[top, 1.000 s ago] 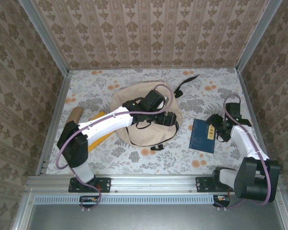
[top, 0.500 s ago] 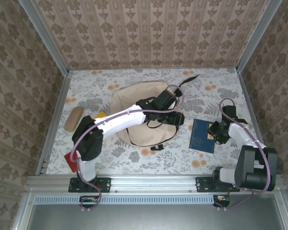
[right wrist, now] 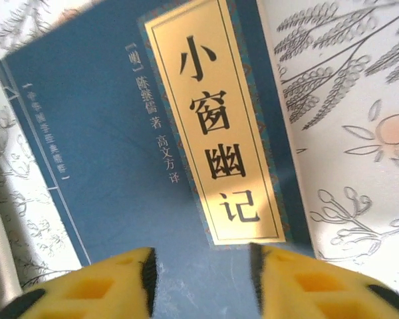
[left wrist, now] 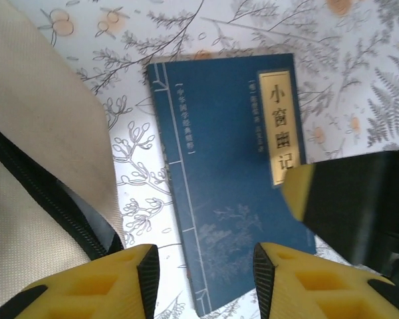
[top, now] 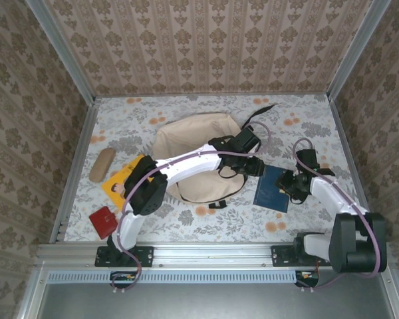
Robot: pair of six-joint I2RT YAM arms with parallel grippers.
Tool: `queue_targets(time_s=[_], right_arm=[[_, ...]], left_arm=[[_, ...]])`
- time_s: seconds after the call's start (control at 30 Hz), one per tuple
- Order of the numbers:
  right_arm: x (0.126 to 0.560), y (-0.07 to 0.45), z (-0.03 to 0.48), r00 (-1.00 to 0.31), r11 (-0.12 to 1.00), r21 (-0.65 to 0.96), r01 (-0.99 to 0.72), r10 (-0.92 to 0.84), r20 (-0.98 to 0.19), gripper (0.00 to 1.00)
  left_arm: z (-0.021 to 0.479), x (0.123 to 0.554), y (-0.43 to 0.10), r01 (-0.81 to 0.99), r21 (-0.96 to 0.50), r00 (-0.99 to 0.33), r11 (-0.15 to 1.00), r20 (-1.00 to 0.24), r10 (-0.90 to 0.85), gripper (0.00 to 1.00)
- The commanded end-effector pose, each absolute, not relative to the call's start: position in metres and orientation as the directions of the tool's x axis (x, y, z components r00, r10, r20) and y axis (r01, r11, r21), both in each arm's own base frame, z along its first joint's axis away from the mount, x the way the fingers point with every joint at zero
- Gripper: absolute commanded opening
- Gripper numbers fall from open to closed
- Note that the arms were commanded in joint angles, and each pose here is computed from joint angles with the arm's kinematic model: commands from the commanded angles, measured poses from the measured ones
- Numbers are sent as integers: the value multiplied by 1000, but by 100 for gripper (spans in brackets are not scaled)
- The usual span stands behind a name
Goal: Pack the student bag
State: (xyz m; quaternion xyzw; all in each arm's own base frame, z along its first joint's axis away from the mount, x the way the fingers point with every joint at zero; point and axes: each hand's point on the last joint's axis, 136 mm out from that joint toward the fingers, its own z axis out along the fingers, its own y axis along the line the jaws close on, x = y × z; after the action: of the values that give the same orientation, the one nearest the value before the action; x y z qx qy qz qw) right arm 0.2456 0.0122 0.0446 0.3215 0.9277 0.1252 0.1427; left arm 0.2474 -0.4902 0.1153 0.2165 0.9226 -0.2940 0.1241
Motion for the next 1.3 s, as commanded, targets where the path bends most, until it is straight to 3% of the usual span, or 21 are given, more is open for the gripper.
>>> queue_targets(time_s=[0.0, 0.27, 0.7, 0.93, 1.0, 1.27], right_arm=[[235, -11, 50, -725, 760, 229, 608, 649, -232, 55], [233, -14, 32, -759, 781, 165, 602, 624, -186, 62], [233, 6, 18, -796, 792, 235, 564, 597, -101, 59], [239, 25, 23, -819, 791, 309, 528, 571, -62, 51], [240, 26, 31, -824, 802, 300, 517, 561, -80, 45], [238, 33, 58, -841, 839, 270, 472, 521, -146, 37]], left_arm=[[111, 243, -500, 448, -517, -891, 729, -328, 315, 41], [78, 233, -516, 426, -515, -904, 744, -264, 335, 35], [27, 220, -514, 369, -492, -927, 788, -134, 351, 31], [14, 217, -511, 355, -483, -930, 800, -98, 354, 27], [11, 215, -511, 355, -481, -930, 801, -92, 357, 25], [9, 216, -515, 355, -486, -930, 798, -96, 355, 23]])
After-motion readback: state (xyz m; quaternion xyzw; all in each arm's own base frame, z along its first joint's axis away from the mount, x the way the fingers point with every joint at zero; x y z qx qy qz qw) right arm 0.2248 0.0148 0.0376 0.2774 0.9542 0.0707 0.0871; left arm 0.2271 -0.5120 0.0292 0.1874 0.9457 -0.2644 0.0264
